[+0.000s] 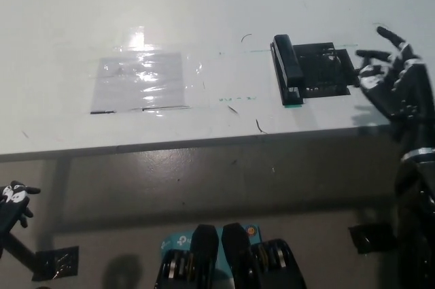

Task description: A stapler is kept infront of the robot on the black mark on the desk and the robot uses its right hand to lift the top of the stapler to open it

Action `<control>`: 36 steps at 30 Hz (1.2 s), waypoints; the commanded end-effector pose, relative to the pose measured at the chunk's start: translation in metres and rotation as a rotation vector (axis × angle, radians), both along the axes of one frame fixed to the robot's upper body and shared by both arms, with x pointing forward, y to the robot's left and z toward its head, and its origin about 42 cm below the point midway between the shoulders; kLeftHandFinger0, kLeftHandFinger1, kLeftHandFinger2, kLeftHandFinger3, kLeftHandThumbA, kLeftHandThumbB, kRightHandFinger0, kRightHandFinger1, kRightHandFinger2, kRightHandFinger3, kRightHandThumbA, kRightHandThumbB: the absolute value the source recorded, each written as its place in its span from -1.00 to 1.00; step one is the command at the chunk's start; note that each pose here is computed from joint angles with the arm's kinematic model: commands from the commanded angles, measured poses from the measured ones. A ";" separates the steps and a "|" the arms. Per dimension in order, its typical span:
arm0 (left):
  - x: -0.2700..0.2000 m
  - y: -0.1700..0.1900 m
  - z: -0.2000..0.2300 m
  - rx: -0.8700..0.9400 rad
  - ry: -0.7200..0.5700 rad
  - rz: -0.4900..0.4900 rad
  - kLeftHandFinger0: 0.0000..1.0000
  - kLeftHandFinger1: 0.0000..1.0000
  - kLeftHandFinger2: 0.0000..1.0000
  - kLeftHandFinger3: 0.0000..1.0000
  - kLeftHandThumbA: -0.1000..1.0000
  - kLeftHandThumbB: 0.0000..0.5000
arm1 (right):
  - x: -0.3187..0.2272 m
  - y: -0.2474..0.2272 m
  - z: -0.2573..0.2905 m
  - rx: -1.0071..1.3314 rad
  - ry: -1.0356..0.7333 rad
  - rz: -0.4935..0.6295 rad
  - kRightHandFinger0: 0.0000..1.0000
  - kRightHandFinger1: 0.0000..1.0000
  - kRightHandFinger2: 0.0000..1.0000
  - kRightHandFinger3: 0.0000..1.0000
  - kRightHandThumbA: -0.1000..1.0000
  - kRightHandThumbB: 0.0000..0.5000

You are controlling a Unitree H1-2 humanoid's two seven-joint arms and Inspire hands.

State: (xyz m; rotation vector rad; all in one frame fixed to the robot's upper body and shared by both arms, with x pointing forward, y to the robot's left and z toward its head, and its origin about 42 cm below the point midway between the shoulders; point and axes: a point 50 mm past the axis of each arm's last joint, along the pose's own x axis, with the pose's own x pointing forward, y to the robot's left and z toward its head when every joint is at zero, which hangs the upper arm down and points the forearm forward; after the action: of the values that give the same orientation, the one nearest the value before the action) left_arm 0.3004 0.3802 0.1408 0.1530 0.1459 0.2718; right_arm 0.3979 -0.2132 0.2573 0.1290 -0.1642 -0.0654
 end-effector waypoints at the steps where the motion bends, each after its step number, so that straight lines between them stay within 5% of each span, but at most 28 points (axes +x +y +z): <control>1: 0.002 0.003 0.011 0.019 -0.040 -0.001 -0.64 -0.54 -0.10 0.50 -1.00 -1.00 | 0.020 0.024 0.015 0.393 0.059 0.120 0.04 0.23 0.52 1.00 0.12 -1.00; 3: 0.001 0.002 0.010 0.010 -0.036 0.010 -0.63 -0.54 -0.11 0.49 -1.00 -1.00 | 0.024 0.029 0.013 0.459 0.084 0.124 0.10 0.26 0.56 1.00 0.19 -1.00; 4: 0.001 0.002 0.011 0.016 -0.036 0.008 -0.60 -0.51 -0.10 0.50 -1.00 -1.00 | 0.028 0.037 0.008 0.581 0.128 0.145 0.27 0.50 0.88 1.00 0.37 -1.00; 5: 0.001 0.002 0.010 0.021 -0.036 0.009 -0.60 -0.51 -0.10 0.50 -1.00 -1.00 | 0.029 0.040 0.006 0.627 0.142 0.144 0.37 0.62 0.99 1.00 0.40 -1.00; 17: 0.007 0.001 0.012 0.011 -0.055 0.013 -0.69 -0.58 -0.16 0.42 -1.00 -1.00 | 0.041 0.073 -0.007 0.947 0.289 0.091 0.81 0.99 1.00 1.00 0.80 -1.00; 36: 0.009 0.000 0.015 0.012 -0.064 0.012 -0.67 -0.57 -0.13 0.42 -1.00 -1.00 | 0.062 0.111 -0.008 1.065 0.420 0.100 0.66 0.93 1.00 1.00 0.64 -1.00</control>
State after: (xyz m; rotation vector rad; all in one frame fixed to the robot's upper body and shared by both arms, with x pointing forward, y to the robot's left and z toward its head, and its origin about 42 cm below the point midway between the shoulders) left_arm 0.3024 0.3769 0.1380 0.1381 0.1498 0.2750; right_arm 0.4481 -0.1238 0.2174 1.1090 0.3236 -0.1581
